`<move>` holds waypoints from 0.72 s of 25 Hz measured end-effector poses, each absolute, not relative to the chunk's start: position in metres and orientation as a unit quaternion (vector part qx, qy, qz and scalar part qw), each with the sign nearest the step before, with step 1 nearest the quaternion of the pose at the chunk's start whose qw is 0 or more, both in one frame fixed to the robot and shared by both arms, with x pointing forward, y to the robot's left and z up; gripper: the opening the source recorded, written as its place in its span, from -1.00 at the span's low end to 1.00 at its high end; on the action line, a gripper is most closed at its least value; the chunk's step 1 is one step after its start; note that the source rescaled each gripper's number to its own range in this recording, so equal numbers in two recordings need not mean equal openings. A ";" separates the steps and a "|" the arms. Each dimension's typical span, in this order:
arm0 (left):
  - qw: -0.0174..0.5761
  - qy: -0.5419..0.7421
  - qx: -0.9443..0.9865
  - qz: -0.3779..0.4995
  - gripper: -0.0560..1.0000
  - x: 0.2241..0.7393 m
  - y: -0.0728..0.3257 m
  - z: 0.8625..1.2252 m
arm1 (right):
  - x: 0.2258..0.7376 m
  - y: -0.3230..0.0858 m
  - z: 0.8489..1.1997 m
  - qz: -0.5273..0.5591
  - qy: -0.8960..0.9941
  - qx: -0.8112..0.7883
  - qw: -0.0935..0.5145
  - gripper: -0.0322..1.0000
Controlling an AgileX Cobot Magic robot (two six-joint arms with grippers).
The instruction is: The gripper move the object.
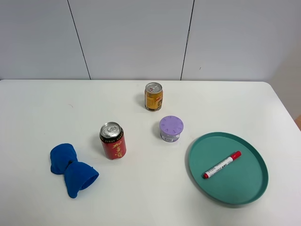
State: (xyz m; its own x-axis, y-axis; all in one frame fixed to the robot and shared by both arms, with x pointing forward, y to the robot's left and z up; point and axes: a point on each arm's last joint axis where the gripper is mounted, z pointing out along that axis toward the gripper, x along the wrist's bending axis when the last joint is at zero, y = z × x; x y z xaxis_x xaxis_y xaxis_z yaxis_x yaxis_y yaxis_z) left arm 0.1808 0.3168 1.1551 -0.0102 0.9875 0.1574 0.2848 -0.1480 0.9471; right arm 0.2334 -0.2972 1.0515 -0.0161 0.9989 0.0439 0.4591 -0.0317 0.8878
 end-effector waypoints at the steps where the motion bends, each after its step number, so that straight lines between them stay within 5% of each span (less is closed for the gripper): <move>1: 0.375 0.538 0.596 0.464 1.00 0.180 0.317 1.145 | 0.233 -0.297 1.052 0.384 0.601 0.607 0.352 1.00; 18: 0.386 0.587 0.611 0.365 1.00 0.232 0.304 1.057 | 0.233 -0.297 1.052 0.384 0.601 0.607 0.352 1.00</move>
State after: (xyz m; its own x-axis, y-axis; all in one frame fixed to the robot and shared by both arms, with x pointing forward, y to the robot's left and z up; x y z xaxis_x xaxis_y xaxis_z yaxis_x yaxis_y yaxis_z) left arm 0.2316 0.3039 1.0565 0.0447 0.9990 -0.0064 0.4345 -0.0136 0.9006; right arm 0.2334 -0.2972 1.0515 -0.0161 0.9989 0.0439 0.4591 -0.0317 0.8878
